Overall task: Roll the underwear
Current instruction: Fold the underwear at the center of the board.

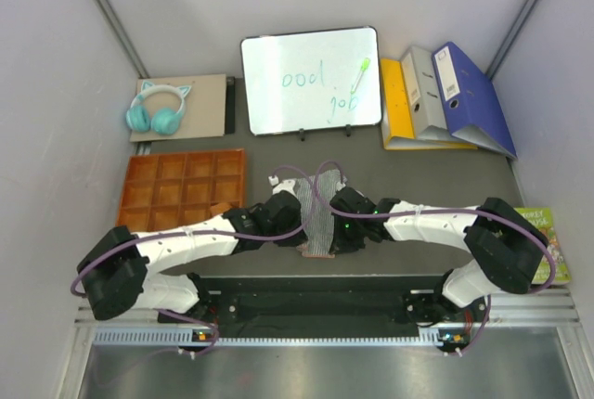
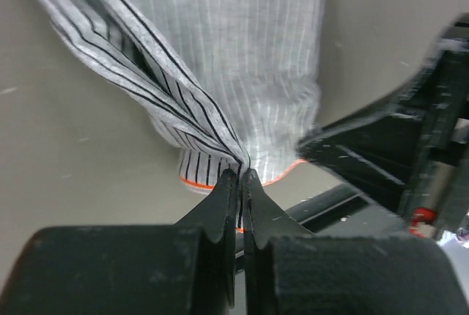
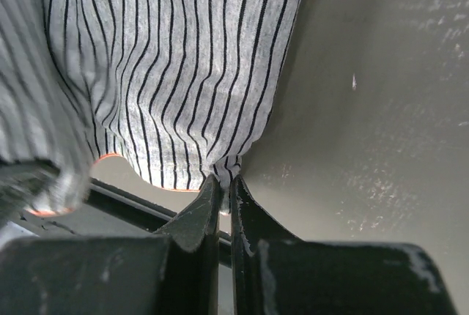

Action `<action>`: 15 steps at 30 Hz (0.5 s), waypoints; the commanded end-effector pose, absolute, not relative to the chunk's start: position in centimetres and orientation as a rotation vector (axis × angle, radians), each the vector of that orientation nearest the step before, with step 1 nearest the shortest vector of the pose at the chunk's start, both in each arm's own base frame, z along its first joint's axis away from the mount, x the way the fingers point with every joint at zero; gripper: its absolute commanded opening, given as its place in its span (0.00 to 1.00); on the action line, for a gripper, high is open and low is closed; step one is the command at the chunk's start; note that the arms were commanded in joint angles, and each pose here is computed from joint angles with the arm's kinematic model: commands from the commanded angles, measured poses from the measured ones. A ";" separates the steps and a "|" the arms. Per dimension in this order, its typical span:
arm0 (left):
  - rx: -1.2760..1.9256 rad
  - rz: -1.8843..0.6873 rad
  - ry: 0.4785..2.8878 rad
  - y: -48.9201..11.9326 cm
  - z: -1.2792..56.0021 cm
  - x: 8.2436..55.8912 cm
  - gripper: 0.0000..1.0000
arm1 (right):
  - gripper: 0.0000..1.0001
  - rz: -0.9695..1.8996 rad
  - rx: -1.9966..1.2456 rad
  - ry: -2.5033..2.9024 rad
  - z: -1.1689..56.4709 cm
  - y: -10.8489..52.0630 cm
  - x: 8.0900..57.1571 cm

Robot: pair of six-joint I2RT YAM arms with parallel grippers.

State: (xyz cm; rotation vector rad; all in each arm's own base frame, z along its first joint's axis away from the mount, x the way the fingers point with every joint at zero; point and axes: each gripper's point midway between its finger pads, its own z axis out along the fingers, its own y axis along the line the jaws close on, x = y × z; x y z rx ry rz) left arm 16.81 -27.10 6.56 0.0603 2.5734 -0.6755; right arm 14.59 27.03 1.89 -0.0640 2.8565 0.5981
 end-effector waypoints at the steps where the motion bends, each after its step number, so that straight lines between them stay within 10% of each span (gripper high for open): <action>1: 0.097 -0.792 2.498 -31.2 8.6 17.5 0.00 | 0.00 0.538 -0.060 2.850 1.4 26.6 15.2; 15: 0.129 -0.842 2.507 -35.0 6.5 17.1 0.00 | 0.00 0.573 -0.037 2.859 0.9 26.8 14.8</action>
